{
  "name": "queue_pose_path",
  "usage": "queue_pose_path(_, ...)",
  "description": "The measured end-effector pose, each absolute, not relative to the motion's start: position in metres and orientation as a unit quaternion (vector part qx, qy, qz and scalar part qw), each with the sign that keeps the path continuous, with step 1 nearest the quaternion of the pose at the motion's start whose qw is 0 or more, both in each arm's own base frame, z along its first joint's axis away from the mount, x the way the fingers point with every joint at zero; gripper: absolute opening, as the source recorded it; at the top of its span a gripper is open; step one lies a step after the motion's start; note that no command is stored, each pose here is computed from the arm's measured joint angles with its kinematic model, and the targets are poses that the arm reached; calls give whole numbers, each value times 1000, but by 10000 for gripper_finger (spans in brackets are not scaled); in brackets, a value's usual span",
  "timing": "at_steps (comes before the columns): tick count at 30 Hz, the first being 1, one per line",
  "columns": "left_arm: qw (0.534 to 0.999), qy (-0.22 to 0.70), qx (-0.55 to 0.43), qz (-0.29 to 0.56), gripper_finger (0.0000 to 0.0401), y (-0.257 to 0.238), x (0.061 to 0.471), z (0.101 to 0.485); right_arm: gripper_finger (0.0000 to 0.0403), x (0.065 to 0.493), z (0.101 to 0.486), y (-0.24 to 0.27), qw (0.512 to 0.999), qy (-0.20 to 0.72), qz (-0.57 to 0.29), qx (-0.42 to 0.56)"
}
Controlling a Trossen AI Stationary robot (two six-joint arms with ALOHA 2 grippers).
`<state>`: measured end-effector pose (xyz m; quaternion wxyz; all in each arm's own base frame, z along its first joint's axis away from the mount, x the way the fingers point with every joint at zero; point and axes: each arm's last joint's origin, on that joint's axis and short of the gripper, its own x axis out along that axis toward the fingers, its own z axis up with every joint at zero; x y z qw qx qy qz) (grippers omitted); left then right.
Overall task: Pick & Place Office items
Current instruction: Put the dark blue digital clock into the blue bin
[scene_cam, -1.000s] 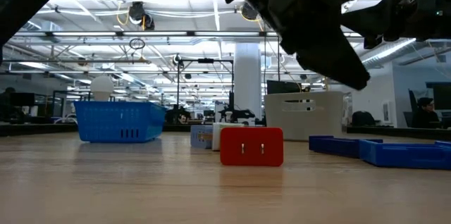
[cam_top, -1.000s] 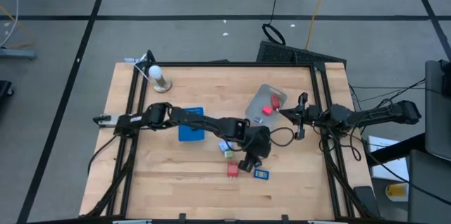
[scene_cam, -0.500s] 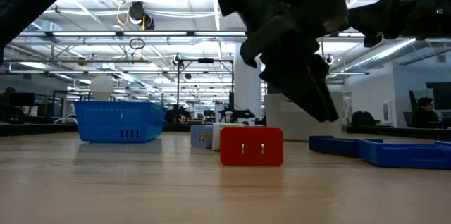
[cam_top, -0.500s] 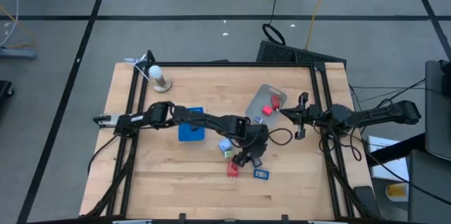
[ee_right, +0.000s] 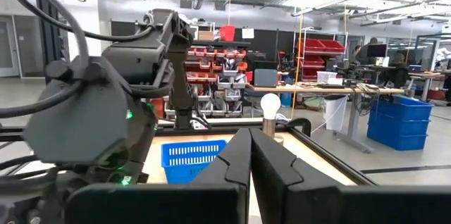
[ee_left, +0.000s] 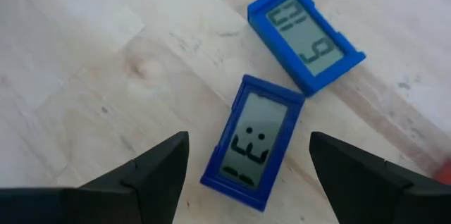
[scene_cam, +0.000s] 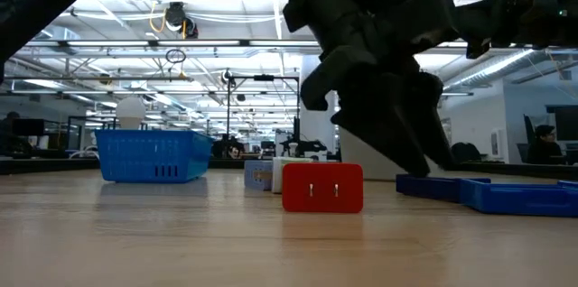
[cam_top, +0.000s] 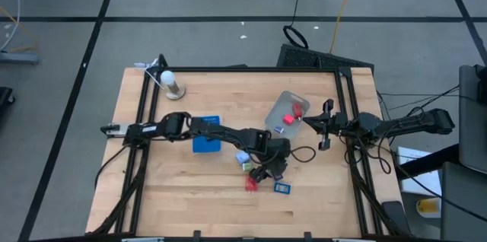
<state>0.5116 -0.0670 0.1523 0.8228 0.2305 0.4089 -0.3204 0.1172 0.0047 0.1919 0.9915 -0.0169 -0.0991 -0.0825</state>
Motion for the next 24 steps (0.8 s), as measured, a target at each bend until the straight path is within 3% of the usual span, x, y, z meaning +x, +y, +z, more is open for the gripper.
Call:
queue_pose_path(10,829,417,175,-330,288,-55,516,133,1,118,191,5,992,-94,-82,-14)
queue_pose_path(13,831,413,177,-329,259,-54,517,134,1,118,191,5,992,-94,-81,-15)
queue_pose_path(20,830,417,172,-328,145,-54,516,133,1,118,190,5,993,-90,-81,-16)
queue_pose_path(24,829,420,171,-328,145,-54,516,133,2,118,190,5,993,-90,-81,-16)
